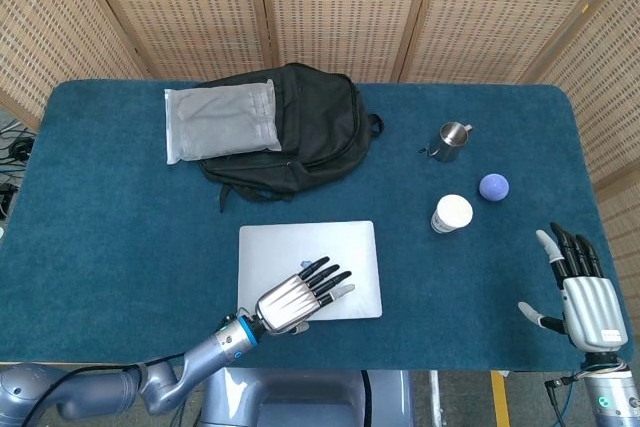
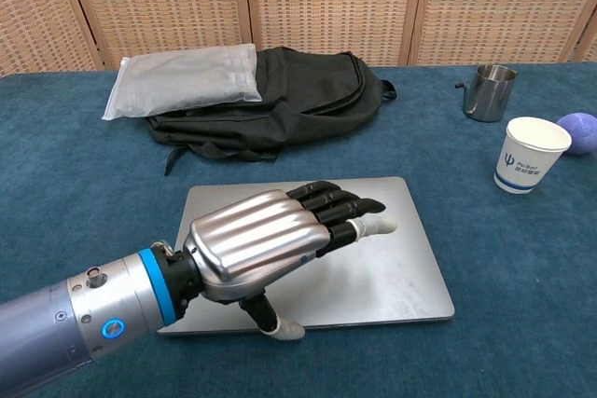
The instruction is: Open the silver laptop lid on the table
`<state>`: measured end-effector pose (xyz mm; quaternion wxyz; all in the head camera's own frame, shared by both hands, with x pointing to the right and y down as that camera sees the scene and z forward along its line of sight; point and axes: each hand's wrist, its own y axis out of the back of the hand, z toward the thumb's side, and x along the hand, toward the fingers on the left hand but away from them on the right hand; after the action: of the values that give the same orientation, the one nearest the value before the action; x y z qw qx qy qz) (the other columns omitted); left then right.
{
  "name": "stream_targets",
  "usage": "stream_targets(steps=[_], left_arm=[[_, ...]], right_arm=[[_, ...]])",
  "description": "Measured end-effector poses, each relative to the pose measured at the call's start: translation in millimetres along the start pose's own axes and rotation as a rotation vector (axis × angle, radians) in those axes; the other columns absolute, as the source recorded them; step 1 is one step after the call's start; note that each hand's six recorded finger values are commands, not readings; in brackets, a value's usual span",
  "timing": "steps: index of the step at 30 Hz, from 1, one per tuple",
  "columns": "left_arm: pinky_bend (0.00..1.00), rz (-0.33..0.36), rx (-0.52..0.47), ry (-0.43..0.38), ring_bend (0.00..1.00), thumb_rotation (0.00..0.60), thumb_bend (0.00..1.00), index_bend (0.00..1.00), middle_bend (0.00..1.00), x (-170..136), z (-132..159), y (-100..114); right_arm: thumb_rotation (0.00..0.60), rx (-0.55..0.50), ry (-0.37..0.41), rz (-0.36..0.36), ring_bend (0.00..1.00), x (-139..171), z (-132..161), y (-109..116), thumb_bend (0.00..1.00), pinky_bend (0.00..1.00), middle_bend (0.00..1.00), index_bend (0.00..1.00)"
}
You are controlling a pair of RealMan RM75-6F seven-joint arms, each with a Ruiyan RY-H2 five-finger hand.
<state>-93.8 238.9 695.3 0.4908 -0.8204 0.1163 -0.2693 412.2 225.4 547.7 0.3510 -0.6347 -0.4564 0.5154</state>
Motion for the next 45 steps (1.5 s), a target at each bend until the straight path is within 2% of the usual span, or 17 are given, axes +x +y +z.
stream_targets(steps=[16,24,39,41,45], left_arm=[[0.00,-0.016,-0.007,0.009,0.00,0.600,0.01,0.00,0.00,8,0,-13],[0.00,-0.017,0.001,0.013,0.00,0.600,0.23,0.00,0.00,8,-2,-13],[0.00,-0.013,0.024,0.022,0.00,0.600,0.30,0.00,0.00,7,-6,-9],[0.00,-0.011,0.031,0.027,0.00,0.600,0.33,0.00,0.00,8,-8,-8],[0.00,-0.002,0.046,0.045,0.00,0.600,0.48,0.00,0.00,9,-12,-6]], right_arm=[[0.600,-0.002,-0.004,0.005,0.00,-1,-2,-1,0.00,0.00,0.00,0.00],[0.600,-0.006,-0.007,0.007,0.00,-1,-3,-1,0.00,0.00,0.00,0.00],[0.600,-0.009,-0.010,0.009,0.00,-1,-4,-1,0.00,0.00,0.00,0.00],[0.600,-0.011,-0.010,0.009,0.00,-2,-4,-1,0.00,0.00,0.00,0.00],[0.600,-0.013,-0.011,0.009,0.00,-1,-5,-1,0.00,0.00,0.00,0.00]])
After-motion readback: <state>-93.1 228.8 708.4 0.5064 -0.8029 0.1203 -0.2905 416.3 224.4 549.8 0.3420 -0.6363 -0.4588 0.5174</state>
